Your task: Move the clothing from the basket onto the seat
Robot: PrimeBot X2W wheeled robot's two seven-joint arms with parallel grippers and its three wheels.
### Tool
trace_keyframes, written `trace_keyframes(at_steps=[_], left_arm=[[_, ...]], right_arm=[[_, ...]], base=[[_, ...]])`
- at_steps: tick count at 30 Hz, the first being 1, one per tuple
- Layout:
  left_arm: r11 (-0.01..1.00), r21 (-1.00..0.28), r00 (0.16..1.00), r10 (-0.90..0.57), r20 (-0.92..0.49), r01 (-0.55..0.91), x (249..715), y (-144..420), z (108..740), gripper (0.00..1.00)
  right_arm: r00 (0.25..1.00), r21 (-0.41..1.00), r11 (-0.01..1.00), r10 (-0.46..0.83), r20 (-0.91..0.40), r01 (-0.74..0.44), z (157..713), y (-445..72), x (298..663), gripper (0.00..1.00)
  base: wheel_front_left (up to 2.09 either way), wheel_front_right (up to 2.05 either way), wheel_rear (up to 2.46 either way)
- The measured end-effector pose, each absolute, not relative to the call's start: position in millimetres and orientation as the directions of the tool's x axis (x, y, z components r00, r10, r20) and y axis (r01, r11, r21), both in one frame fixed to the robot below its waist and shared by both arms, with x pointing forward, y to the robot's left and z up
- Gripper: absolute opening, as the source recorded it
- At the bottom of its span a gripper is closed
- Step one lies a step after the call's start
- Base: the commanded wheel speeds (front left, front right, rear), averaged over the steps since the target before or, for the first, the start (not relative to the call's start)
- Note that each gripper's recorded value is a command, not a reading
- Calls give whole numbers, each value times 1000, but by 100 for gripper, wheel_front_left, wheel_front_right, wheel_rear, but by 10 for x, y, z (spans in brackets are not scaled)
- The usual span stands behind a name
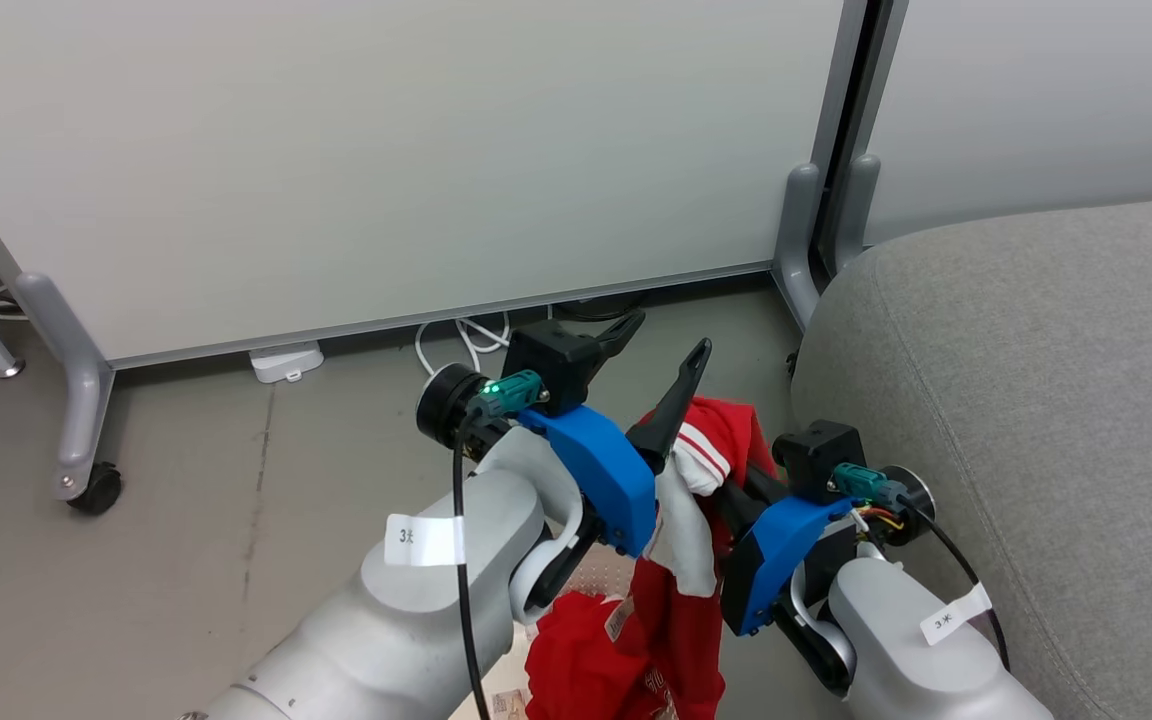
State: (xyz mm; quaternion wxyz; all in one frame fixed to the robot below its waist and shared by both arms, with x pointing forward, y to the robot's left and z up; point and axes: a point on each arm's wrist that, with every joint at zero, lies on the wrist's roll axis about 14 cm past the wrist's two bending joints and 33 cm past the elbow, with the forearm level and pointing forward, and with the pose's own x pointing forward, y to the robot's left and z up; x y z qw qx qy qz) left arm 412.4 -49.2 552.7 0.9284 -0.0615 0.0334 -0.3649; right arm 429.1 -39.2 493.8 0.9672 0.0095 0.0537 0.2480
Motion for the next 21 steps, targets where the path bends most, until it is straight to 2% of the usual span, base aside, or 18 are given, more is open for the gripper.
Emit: trace_keyframes(at_steps=[10, 21], left_arm=[[768, -159, 781, -623, 40, 621, 4129, -182, 5490, 100], [859, -148, 870, -493, 26, 491, 3928, 421, 5131, 100]], right_arm=[[877, 61, 880, 475, -77, -471, 4978, -398, 4330, 0], [885, 64, 887, 461, -63, -458, 4981, -447, 4318, 0]], base=[[0, 0, 0], [0, 0, 0]])
